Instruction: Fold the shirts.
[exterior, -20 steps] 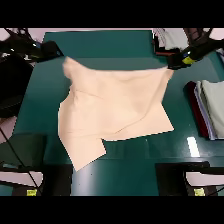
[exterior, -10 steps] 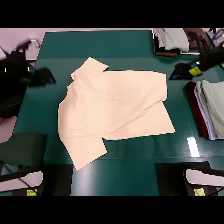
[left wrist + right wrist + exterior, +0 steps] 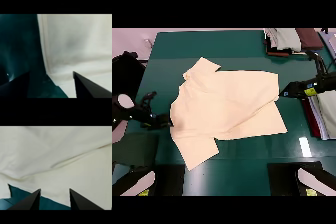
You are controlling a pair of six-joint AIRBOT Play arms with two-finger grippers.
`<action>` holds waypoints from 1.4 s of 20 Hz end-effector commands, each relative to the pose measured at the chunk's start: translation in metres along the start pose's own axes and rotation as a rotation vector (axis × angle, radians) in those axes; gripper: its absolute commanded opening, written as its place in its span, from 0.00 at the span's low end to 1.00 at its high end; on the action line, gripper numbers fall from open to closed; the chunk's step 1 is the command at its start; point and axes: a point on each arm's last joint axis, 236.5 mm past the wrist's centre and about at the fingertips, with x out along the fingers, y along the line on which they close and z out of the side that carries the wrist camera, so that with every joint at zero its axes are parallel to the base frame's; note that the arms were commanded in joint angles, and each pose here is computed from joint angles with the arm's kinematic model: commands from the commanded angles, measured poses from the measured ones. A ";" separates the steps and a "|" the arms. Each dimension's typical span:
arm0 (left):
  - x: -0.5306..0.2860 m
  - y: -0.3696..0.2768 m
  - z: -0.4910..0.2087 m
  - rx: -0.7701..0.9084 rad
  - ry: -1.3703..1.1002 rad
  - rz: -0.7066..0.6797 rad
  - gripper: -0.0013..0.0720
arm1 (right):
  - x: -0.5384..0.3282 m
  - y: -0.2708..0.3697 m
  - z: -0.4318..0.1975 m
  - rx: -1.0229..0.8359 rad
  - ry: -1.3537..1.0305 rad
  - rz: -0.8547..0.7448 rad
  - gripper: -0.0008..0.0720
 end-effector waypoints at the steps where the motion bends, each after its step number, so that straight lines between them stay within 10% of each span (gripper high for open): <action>1: 0.023 -0.001 -0.022 -0.047 0.029 -0.035 0.87 | -0.001 0.002 -0.007 0.002 -0.037 -0.002 0.60; 6: 0.036 -0.020 -0.034 -0.045 0.054 -0.092 0.86 | -0.009 0.006 -0.007 -0.012 -0.073 -0.010 0.60; 10: 0.037 -0.043 -0.026 -0.019 0.018 -0.144 0.06 | -0.019 -0.013 -0.012 0.042 -0.068 -0.033 0.60; 18: -0.001 -0.058 0.019 0.061 -0.141 -0.156 0.05 | 0.008 -0.142 -0.115 0.522 0.066 -0.147 0.73; 28: -0.006 -0.066 0.038 0.034 -0.221 -0.190 0.05 | 0.087 -0.145 -0.158 0.749 0.047 -0.024 0.61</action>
